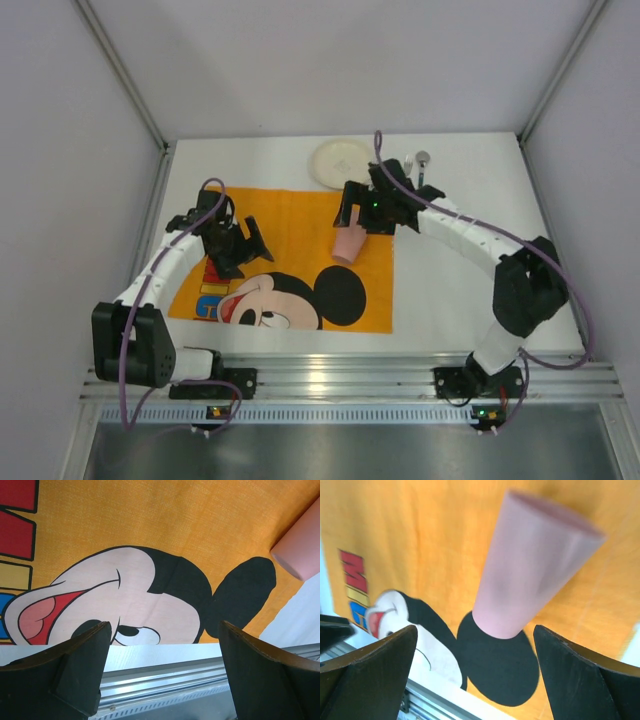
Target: Set the dinner table for one person
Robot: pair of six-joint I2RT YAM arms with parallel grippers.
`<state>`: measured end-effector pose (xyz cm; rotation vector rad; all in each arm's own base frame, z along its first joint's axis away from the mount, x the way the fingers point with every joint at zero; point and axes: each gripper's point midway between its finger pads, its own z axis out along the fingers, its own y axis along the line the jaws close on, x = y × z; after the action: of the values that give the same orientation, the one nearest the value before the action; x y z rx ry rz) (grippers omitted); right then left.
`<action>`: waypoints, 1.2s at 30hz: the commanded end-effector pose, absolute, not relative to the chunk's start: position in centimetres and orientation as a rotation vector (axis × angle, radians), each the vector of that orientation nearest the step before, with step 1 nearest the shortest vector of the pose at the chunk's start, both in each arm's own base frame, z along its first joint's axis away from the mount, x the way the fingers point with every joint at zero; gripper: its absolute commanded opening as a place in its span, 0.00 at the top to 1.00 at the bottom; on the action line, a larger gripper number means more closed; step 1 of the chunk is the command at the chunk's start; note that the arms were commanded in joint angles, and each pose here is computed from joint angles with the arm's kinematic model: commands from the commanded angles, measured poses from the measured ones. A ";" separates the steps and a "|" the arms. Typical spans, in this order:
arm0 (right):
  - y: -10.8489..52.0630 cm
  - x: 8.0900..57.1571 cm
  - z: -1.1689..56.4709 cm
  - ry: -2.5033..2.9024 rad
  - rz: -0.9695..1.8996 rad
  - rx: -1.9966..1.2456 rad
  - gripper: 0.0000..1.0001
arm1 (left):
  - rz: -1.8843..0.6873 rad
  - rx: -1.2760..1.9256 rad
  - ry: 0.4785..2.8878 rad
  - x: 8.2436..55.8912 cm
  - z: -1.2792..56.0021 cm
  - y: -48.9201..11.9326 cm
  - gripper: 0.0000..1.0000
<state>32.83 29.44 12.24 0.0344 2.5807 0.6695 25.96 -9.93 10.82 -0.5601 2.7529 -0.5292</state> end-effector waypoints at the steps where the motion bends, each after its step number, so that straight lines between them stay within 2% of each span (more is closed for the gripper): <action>1: 24.8 36.9 19.2 2.385 0.693 0.054 0.00 | -0.544 -0.592 2.725 26.7 10.9 -10.1 0.08; 7: 21.0 42.7 20.4 2.326 0.688 0.076 0.00 | -0.553 -0.630 2.708 27.3 10.9 -10.3 0.08; 11: 22.6 46.3 18.9 2.340 0.791 0.030 0.00 | -0.552 -0.651 2.702 27.6 11.0 -10.3 0.08; 16: 26.0 47.0 18.0 2.336 1.027 0.009 0.00 | -0.532 -0.681 2.701 27.5 10.8 -10.1 0.08; 20: 26.7 45.5 15.6 2.384 1.105 0.046 0.00 | -0.546 -0.710 2.691 27.5 10.4 -10.2 0.08; 27: 27.4 41.4 16.0 2.360 1.315 0.016 0.00 | -0.542 -0.733 2.690 27.6 9.6 -10.2 0.08; 36: 27.2 37.6 16.3 2.367 1.400 -0.044 0.00 | -0.546 -0.720 2.688 27.7 9.5 -10.2 0.08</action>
<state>38.20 26.35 11.27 0.0928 2.5184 1.3108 26.90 -10.26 9.46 -0.7359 2.7192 -0.5452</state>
